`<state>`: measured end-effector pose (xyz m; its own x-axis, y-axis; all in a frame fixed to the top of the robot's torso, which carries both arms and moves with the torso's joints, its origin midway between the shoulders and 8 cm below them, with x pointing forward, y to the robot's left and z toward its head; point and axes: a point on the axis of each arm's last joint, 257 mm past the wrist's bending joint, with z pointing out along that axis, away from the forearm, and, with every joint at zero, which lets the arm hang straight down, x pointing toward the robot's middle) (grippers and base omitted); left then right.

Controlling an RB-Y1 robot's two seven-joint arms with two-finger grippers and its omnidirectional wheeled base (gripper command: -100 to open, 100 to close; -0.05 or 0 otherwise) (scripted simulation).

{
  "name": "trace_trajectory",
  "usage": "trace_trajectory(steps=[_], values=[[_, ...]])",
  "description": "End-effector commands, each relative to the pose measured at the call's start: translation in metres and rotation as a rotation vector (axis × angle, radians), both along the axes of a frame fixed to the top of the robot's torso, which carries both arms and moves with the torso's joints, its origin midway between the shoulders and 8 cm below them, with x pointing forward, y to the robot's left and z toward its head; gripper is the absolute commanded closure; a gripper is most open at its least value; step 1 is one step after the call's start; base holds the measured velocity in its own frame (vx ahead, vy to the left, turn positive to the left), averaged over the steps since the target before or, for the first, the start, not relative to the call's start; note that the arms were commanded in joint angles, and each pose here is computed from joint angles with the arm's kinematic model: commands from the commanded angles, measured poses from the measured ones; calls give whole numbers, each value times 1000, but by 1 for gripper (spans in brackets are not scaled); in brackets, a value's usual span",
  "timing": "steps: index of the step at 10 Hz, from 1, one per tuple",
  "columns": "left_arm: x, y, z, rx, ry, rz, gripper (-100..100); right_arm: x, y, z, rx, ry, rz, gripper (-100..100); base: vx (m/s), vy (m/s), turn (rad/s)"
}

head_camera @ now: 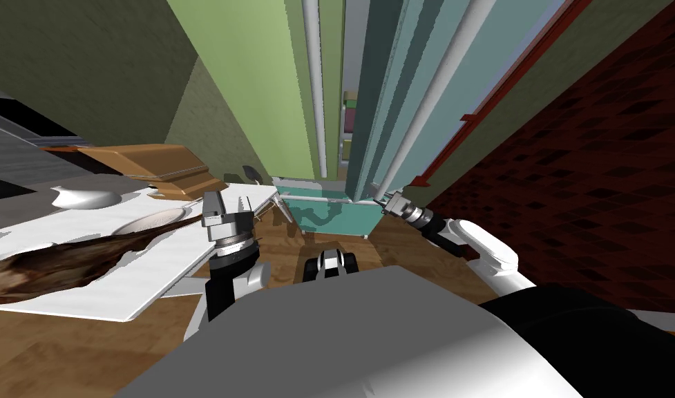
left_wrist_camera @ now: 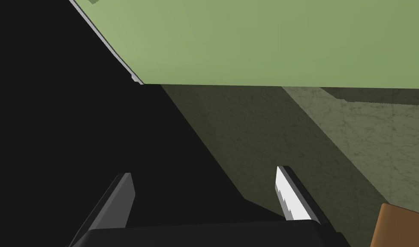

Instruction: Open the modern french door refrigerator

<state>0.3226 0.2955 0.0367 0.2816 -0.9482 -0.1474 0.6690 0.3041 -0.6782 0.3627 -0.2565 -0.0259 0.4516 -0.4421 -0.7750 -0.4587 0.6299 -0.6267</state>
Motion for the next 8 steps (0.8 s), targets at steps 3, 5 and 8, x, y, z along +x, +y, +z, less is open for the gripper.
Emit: trace_trajectory(steps=[3, 5, 8], values=[[0, 0, 0, 0, 0, 0, 0, -35, 54, 6, 2, -12, 166, 100, -63, -249, 53], [0, 0, 0, 0, 0, 0, 0, -53, 74, 8, 6, -17, 235, 100, -113, -260, 55], [0, 0, 0, 0, 0, 0, 0, -65, 86, 2, -2, -2, 284, 100, -32, -214, 59]])
